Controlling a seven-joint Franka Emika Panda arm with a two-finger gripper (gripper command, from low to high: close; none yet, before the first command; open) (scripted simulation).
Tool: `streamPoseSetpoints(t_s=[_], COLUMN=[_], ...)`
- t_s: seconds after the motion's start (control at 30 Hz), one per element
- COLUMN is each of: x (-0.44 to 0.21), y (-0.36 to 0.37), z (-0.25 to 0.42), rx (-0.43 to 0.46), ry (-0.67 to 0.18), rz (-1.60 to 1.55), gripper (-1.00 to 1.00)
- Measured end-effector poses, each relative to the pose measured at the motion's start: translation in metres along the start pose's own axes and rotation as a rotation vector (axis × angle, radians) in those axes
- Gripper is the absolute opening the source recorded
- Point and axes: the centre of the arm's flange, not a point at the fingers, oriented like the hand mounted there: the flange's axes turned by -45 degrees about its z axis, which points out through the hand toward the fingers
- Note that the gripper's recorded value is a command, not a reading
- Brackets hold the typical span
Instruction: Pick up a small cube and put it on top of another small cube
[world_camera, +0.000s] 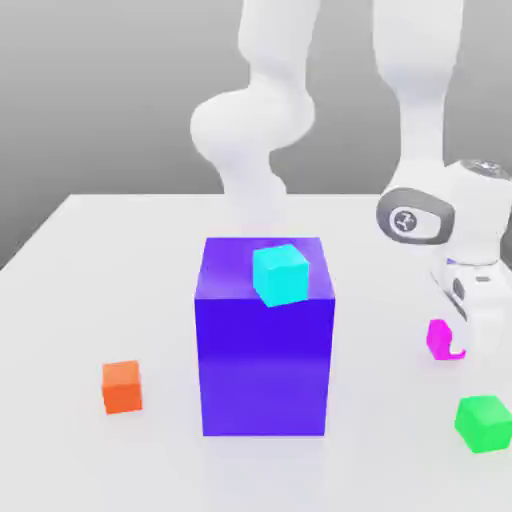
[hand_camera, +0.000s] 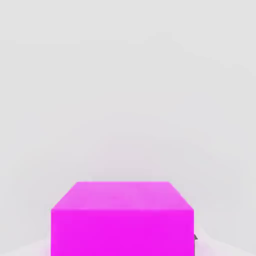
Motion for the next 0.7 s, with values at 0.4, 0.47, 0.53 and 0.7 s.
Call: streamPoseSetpoints(t_s=[0.4,0.47,0.53,0.7], x=[-0.015,-0.020,-0.021,-0.022], y=[0.148,0.166,0.171,0.172], z=[-0.074,-0.068,-0.046,-0.023], rx=[0.004,0.004,0.004,0.004], ry=[0.000,0.001,0.001,0.000], rz=[0.471,0.526,0.540,0.544], gripper=[-1.00,-1.00,-1.00,1.00])
